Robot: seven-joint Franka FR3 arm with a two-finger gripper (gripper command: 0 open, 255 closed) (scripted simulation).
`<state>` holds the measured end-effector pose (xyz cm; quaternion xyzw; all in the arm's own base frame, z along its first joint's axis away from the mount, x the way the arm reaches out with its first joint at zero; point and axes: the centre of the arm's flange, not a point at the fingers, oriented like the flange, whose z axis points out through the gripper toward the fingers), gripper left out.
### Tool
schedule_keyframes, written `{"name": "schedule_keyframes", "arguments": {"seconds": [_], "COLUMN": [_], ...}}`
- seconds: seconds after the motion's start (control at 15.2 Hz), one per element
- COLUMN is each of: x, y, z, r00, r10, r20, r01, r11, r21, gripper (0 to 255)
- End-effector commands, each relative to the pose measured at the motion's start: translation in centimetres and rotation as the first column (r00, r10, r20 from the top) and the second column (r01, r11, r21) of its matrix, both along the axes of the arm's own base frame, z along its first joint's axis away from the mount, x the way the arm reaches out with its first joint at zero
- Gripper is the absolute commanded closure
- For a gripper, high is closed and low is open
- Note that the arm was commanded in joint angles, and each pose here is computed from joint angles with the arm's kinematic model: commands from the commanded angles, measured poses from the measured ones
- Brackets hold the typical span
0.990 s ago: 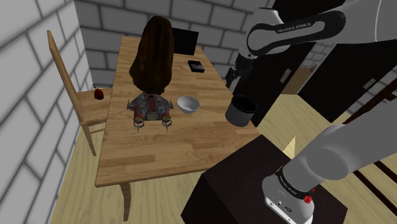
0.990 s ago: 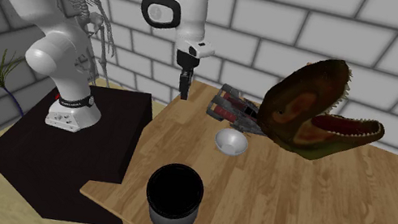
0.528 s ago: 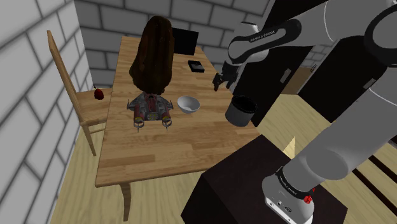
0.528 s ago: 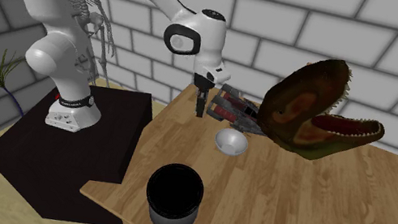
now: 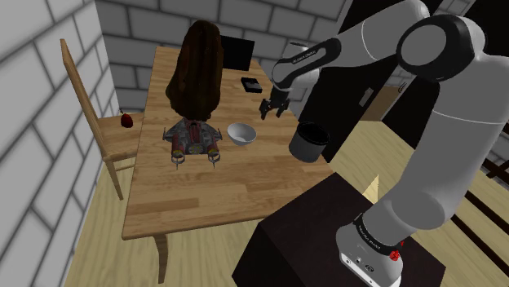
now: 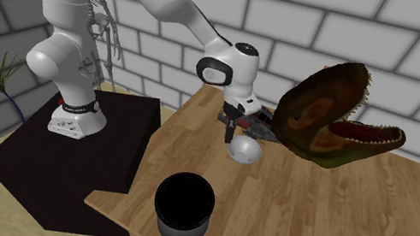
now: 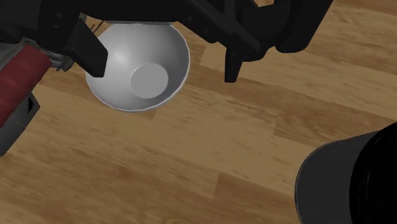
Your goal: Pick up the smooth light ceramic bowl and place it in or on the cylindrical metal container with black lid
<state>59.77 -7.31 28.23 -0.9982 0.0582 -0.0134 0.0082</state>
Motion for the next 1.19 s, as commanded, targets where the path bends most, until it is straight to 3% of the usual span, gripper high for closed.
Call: {"name": "schedule_keyframes", "arguments": {"seconds": [0.0, 0.46, 1.12], "x": [1.7, 8.1, 8.5], "y": [-0.2, -1.5, -1.4], "z": [-2.2, -8.7, -13.0], "r00": [1.000, 0.999, 0.999], "r10": [-0.011, -0.047, -0.048], "r20": [0.002, 0.005, 0.005], "r01": [0.011, 0.047, 0.048], "r11": [1.000, 0.998, 0.998], "r21": [0.007, 0.033, 0.034], "gripper": [0, 0, 0]}}
